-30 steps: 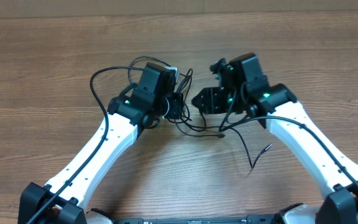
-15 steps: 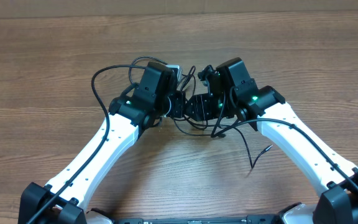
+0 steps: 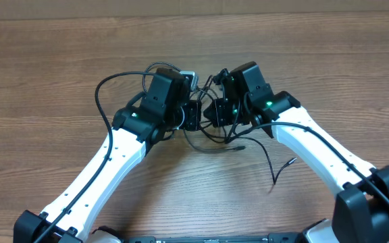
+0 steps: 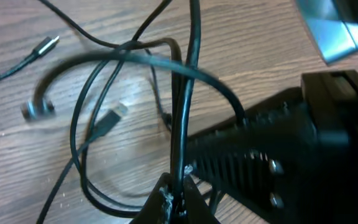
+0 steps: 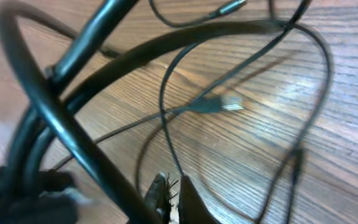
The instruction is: Untangle cables
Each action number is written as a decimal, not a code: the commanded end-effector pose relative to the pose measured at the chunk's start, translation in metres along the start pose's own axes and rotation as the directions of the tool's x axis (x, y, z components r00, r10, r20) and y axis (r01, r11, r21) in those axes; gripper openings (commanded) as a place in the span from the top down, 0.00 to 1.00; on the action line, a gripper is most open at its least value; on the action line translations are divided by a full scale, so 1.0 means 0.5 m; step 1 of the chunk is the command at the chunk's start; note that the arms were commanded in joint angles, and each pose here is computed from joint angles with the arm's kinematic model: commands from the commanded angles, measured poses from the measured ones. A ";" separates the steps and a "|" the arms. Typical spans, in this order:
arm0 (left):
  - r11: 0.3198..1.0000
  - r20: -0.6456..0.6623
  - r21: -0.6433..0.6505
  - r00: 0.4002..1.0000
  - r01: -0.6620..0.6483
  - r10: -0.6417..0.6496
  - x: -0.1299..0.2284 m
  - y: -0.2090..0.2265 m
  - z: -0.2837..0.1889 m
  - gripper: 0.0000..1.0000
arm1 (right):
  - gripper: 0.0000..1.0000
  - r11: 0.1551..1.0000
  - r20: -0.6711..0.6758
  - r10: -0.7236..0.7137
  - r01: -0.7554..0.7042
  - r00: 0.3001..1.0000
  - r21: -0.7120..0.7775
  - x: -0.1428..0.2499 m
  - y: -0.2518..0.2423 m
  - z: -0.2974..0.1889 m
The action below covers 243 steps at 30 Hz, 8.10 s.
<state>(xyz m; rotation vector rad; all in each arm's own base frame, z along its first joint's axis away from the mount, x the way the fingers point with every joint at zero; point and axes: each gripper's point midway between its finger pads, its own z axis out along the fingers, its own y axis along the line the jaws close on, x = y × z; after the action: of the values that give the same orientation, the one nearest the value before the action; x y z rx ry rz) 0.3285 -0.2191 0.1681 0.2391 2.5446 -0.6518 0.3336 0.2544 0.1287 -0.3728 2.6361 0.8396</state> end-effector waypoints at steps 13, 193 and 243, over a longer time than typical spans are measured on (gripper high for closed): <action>0.862 0.107 -0.461 0.978 0.209 -0.180 -0.010 0.238 -0.101 0.96 | 0.96 0.848 0.215 0.230 -0.304 0.949 0.435 -0.050 -0.257 -0.201; 0.929 -0.099 -0.290 0.958 0.232 -0.270 0.017 0.248 -0.050 0.50 | 0.96 0.175 0.683 0.555 -0.870 0.475 0.462 0.020 -0.614 -0.884; 0.840 -0.007 -0.430 0.929 0.331 -0.370 0.031 0.334 -0.163 0.08 | 0.00 0.790 -0.167 0.614 -0.598 0.772 0.138 0.042 -0.117 -0.201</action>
<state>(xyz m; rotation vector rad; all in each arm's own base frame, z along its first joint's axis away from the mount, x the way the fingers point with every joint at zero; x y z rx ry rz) 0.3228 -0.0357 0.1472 -0.3887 2.7937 -0.2077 0.3267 0.1177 0.1844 0.3240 2.9496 0.8703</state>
